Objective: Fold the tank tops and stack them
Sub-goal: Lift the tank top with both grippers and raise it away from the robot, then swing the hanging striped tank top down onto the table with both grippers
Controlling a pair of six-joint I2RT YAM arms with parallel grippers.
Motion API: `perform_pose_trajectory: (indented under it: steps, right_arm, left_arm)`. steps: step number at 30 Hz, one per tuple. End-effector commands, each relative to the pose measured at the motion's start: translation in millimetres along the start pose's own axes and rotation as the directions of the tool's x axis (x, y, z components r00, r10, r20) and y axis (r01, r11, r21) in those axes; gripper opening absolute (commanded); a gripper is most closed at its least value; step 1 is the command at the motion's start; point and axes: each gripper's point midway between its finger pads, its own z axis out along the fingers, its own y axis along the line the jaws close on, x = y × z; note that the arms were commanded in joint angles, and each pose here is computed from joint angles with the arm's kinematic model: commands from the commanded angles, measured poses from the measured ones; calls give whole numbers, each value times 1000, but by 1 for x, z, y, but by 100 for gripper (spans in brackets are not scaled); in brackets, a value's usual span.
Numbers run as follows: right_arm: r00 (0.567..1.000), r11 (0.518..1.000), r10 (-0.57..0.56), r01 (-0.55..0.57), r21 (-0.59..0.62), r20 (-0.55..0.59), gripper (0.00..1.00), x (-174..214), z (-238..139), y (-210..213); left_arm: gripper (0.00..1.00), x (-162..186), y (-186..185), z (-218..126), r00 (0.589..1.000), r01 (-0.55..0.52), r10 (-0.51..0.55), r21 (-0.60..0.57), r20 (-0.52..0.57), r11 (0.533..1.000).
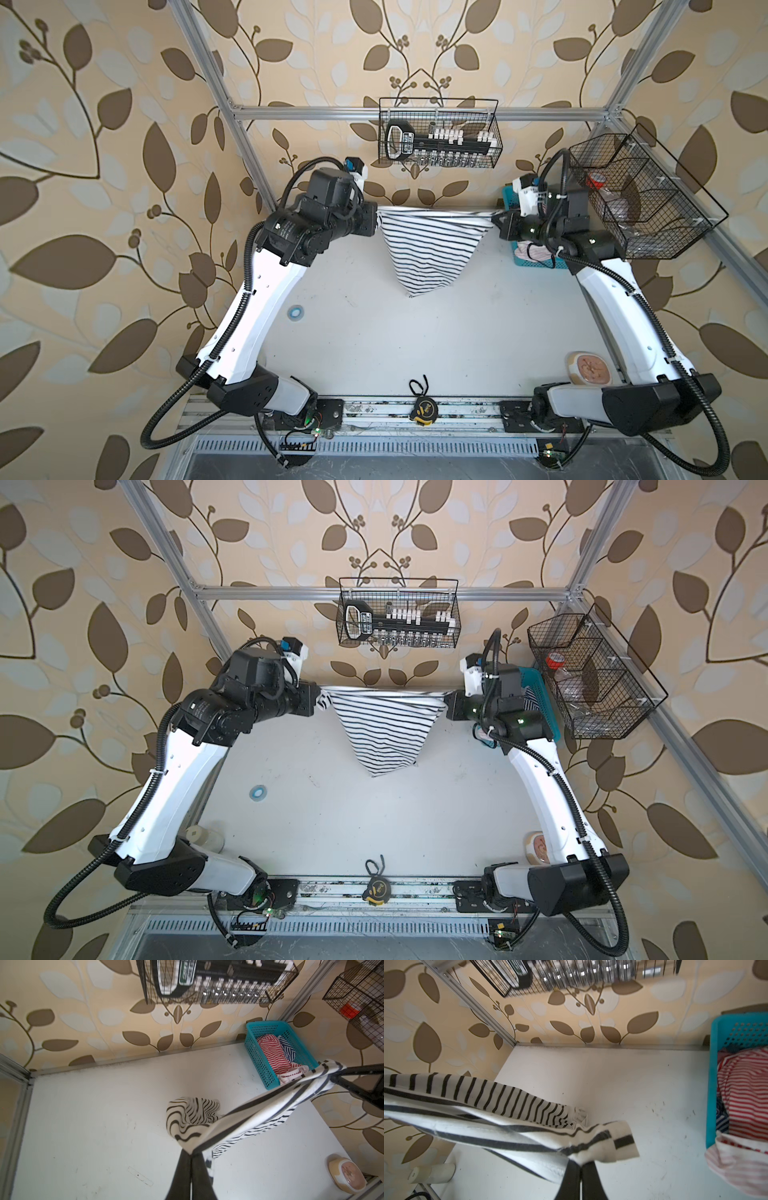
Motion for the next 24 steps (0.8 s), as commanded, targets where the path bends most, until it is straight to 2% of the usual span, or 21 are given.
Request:
perform_pose_trajectory:
  steps: [1,6,9,13,16,19,24]
  right_arm:
    - [998,999,-38,38,7,58,0,-33,-23,6]
    - [992,997,-69,71,-11,101,0,-39,-50,19]
    - [994,996,-77,80,-32,79,0,-22,-60,24]
    - [995,995,-82,84,-49,49,0,1,-66,27]
    - [997,996,-73,73,-43,15,0,12,-58,22]
    - [999,998,-54,53,-38,-11,0,10,-36,11]
    - [999,998,-32,32,-47,13,0,-32,1,-1]
  left_arm:
    - [0,-36,14,-27,992,-67,74,-72,105,995]
    - [0,-21,0,-52,993,-64,60,37,100,997]
    - [0,11,-5,-54,998,-50,47,95,33,994]
    - [0,44,1,-56,999,-26,29,93,-35,995]
    - [0,56,8,-44,997,-31,34,54,-70,998]
    - [0,51,15,-22,995,-57,57,0,-79,998]
    - [0,5,30,21,992,-119,114,-113,-51,987]
